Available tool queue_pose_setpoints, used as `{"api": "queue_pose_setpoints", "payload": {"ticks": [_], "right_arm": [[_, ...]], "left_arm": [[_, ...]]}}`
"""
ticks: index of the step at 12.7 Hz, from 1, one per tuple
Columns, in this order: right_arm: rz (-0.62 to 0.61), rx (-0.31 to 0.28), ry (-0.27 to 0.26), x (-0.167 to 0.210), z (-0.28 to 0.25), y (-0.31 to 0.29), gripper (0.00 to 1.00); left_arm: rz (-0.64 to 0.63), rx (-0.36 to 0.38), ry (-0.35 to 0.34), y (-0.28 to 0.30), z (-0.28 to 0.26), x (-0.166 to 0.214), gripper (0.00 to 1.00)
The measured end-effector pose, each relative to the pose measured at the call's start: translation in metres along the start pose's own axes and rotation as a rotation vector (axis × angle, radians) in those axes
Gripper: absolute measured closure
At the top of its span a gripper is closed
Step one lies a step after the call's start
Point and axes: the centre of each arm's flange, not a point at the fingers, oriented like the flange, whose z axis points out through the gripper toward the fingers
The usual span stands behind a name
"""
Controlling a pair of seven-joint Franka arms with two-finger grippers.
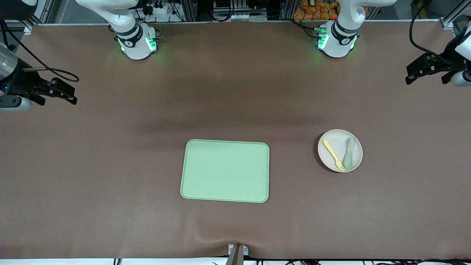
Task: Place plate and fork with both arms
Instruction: 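Reach the left gripper down to the rim of the white plate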
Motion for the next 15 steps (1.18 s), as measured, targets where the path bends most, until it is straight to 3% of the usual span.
{"api": "queue_pose_setpoints", "payload": {"ticks": [4, 8, 11, 15], "right_arm": [[-0.001, 0.000, -0.006, 0.001, 0.003, 0.000, 0.00], [-0.001, 0.000, -0.010, 0.002, 0.005, -0.001, 0.00], [-0.006, 0.001, -0.016, 0.003, 0.009, -0.003, 0.00], [-0.007, 0.001, -0.018, 0.003, 0.009, -0.004, 0.00]], "left_arm": [[-0.047, 0.002, -0.006, -0.022, 0.057, 0.025, 0.00], [-0.083, 0.002, 0.042, -0.042, 0.173, 0.044, 0.00], [-0.096, 0.000, 0.132, -0.049, 0.273, 0.036, 0.00], [-0.119, 0.011, 0.122, -0.062, 0.377, 0.033, 0.00]]}}
